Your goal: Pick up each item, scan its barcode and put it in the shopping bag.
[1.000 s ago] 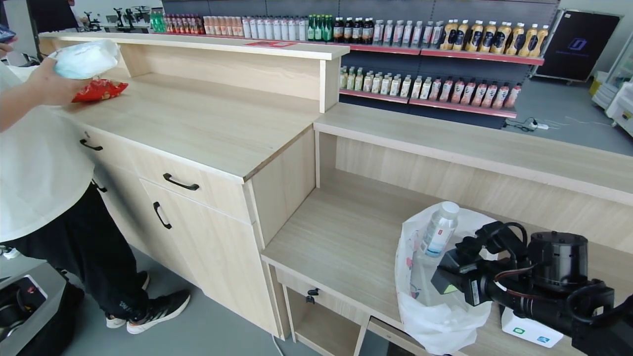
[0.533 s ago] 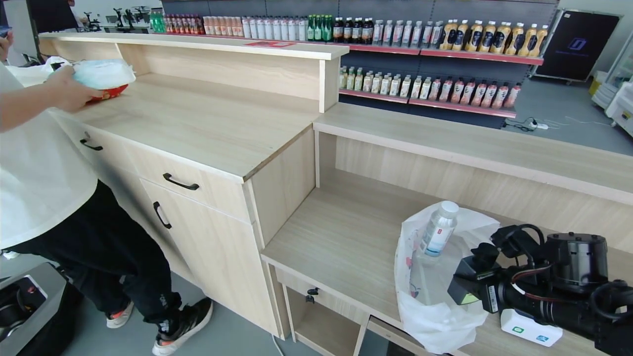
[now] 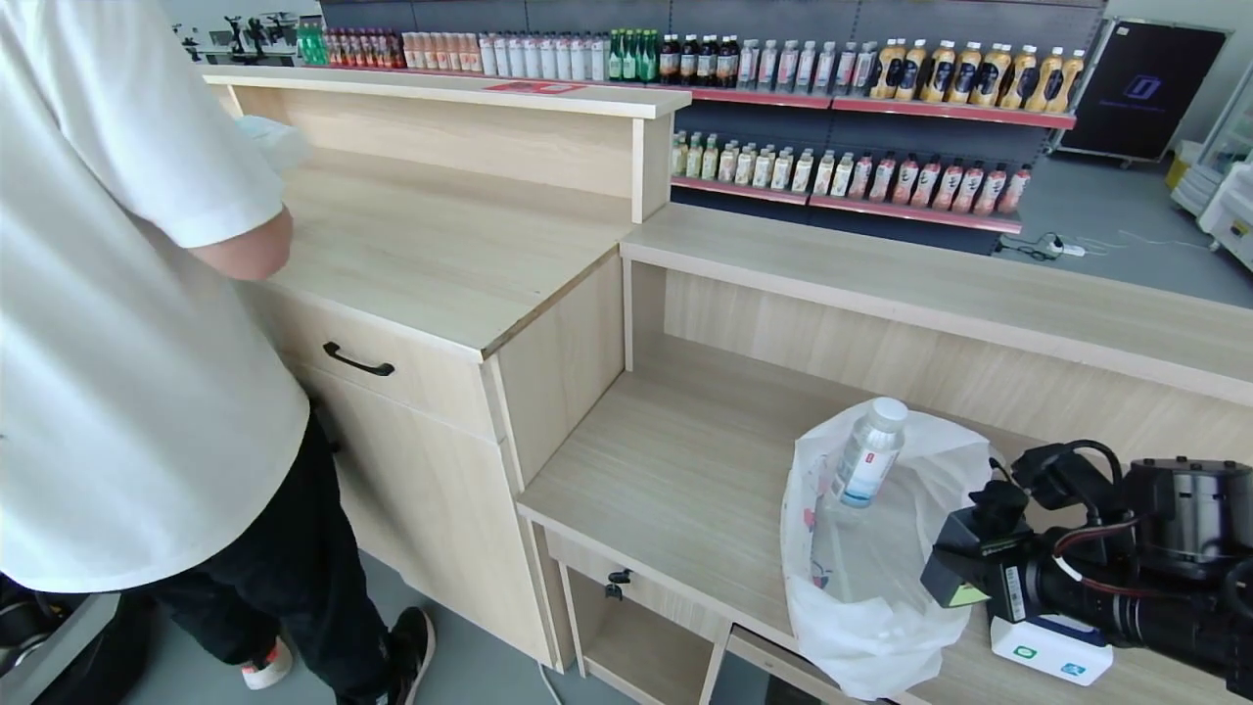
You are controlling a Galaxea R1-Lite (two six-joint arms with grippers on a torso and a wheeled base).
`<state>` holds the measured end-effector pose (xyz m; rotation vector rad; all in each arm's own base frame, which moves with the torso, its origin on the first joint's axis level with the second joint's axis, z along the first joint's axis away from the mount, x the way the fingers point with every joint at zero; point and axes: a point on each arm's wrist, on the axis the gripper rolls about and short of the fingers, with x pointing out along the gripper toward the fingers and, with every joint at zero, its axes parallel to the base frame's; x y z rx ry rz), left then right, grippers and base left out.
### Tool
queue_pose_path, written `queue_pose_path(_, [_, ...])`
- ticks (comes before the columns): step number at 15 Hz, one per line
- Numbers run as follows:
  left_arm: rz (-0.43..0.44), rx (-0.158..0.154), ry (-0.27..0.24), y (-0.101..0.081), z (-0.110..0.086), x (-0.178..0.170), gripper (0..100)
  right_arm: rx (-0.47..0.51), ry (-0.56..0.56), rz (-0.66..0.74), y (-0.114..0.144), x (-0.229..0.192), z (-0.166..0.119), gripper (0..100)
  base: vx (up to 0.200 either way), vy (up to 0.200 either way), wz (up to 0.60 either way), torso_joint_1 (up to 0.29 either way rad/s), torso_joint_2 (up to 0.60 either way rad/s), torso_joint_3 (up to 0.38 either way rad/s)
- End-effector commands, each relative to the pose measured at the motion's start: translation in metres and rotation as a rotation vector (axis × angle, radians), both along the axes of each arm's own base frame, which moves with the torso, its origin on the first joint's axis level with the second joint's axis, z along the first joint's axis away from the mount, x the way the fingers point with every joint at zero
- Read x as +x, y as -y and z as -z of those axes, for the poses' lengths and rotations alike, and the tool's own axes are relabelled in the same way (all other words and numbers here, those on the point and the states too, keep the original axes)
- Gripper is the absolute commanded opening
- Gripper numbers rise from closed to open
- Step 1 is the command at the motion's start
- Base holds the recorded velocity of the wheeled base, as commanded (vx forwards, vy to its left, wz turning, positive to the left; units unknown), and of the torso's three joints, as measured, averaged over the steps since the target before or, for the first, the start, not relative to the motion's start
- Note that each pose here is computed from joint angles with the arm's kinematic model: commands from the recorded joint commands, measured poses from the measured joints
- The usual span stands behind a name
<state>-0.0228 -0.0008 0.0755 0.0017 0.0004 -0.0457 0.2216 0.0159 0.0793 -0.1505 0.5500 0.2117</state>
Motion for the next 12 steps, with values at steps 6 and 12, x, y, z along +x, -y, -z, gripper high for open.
queue_pose_path(6, [0.000,0.000,-0.001,0.000,0.000,0.000,100,0.026,-0.005,-0.027,0.004,0.001,0.000,0,0.000,0.000,0.00,0.000,0.00,0.000])
queue_pose_path(12, [0.000,0.000,-0.001,0.000,0.000,0.000,100,0.032,0.032,0.006,0.022,-0.010,-0.015,0,0.000,0.000,0.00,0.000,0.00,0.000])
